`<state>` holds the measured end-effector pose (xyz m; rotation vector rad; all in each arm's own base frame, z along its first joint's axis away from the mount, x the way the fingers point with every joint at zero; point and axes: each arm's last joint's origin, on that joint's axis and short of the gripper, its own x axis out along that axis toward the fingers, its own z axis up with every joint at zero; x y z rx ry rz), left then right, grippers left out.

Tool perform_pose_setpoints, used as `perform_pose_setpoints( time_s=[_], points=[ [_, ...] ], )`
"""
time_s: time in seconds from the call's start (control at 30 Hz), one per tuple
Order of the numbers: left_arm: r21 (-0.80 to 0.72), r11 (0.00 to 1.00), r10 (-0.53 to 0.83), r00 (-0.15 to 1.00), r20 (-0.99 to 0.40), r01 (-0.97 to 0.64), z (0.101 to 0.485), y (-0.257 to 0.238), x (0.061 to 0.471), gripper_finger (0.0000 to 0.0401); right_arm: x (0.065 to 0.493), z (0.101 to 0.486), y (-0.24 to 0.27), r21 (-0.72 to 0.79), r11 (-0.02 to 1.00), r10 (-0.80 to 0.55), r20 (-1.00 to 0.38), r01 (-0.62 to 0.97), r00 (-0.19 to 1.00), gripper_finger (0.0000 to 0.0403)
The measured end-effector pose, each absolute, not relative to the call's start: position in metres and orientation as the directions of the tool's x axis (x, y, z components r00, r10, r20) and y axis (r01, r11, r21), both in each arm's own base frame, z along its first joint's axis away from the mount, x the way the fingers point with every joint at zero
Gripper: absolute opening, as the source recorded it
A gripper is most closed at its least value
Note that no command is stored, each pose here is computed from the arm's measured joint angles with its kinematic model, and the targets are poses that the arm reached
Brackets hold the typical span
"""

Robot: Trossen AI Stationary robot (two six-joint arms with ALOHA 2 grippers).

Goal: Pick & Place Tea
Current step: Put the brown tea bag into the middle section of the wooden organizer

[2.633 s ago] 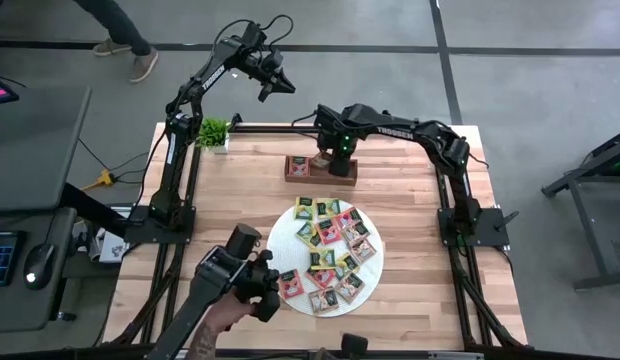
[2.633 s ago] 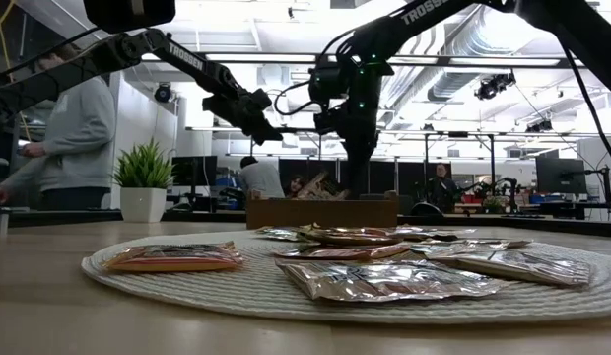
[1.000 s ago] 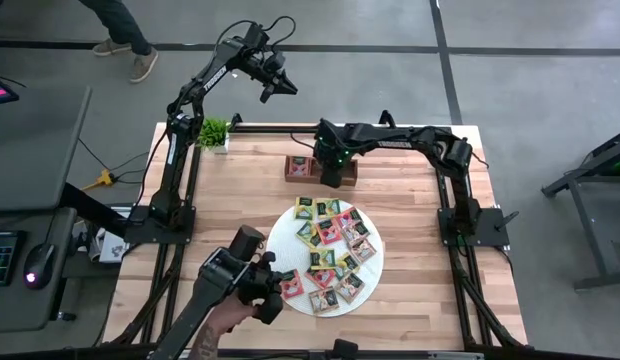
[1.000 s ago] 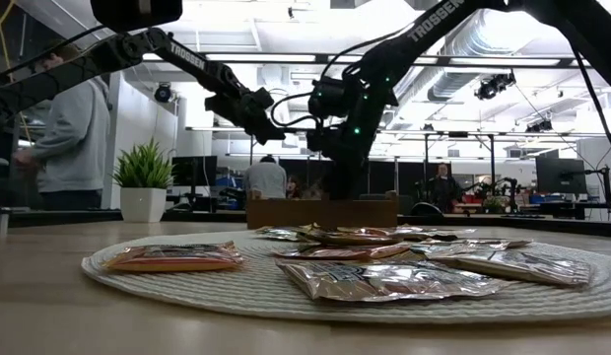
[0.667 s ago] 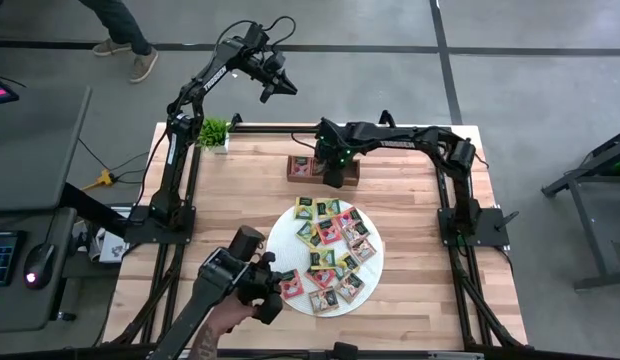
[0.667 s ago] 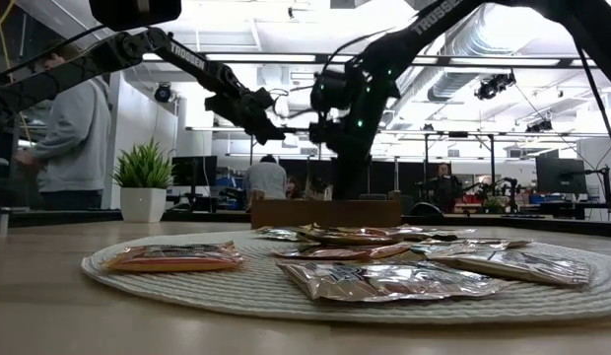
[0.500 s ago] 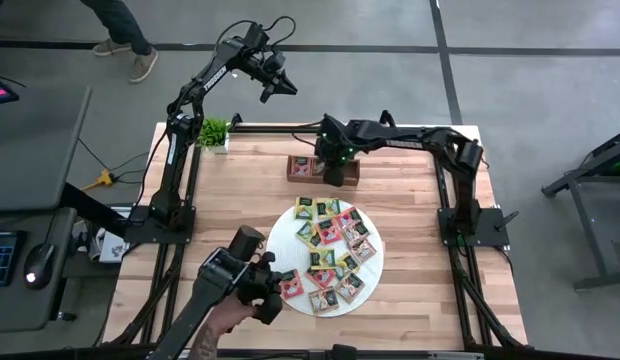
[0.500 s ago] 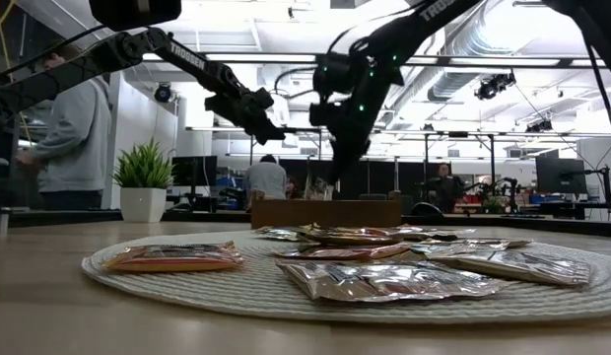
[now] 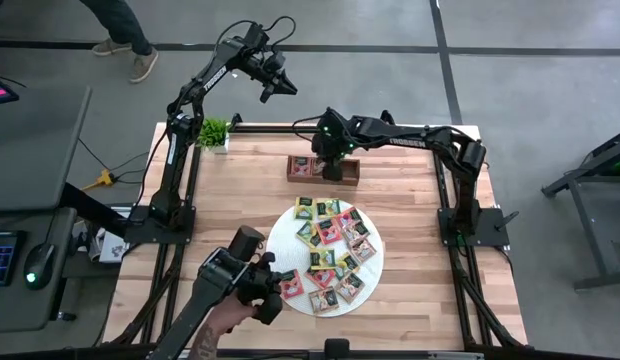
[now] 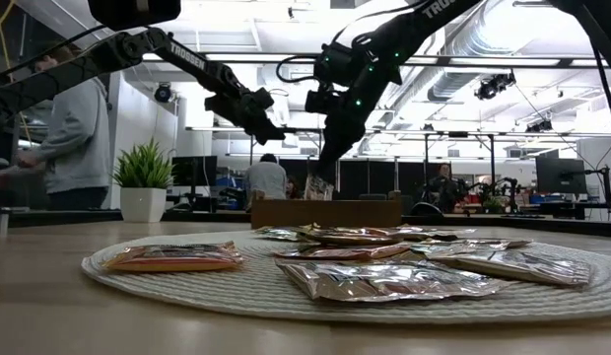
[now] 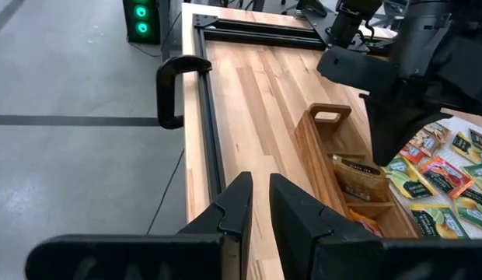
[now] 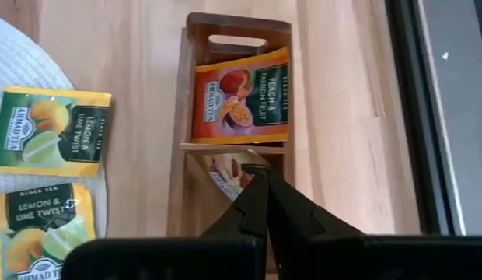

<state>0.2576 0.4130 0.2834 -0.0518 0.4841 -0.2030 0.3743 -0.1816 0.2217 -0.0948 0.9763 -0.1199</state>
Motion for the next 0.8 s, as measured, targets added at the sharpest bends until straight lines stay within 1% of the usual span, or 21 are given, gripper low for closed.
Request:
perform_pose_setpoints(
  time_s=[0.1, 0.2, 0.43, 0.57, 0.67, 0.8],
  points=[
    [-0.098, 0.979, -0.206, 0.865, -0.457, 0.181, 0.283, 0.413, 0.258, 0.0045, 0.374, 0.222, -0.183, -0.156, 0.985, -0.169, -0.821, 0.072, 0.545, 0.0006],
    [-0.098, 0.979, -0.206, 0.865, -0.457, 0.181, 0.283, 0.413, 0.258, 0.0045, 0.374, 0.222, -0.182, -0.162, 0.984, -0.175, -0.821, 0.072, 0.543, 0.0027],
    [-0.097, 0.979, -0.206, 0.865, -0.457, 0.181, 0.283, 0.413, 0.258, 0.0045, 0.374, 0.222, -0.182, -0.178, 0.983, -0.176, -0.821, 0.050, 0.543, 0.0122],
    [-0.097, 0.979, -0.206, 0.865, -0.457, 0.181, 0.283, 0.413, 0.258, 0.0045, 0.373, 0.222, -0.185, -0.172, 0.984, -0.172, -0.820, 0.051, 0.545, 0.0159],
    [-0.097, 0.979, -0.206, 0.865, -0.457, 0.181, 0.283, 0.413, 0.258, 0.0045, 0.371, 0.222, -0.190, -0.160, 0.986, -0.162, -0.819, 0.051, 0.551, 0.0168],
    [-0.097, 0.979, -0.206, 0.865, -0.457, 0.181, 0.283, 0.413, 0.258, 0.0045, 0.366, 0.222, -0.198, -0.131, 0.990, -0.135, -0.814, 0.048, 0.565, 0.0166]
  ],
)
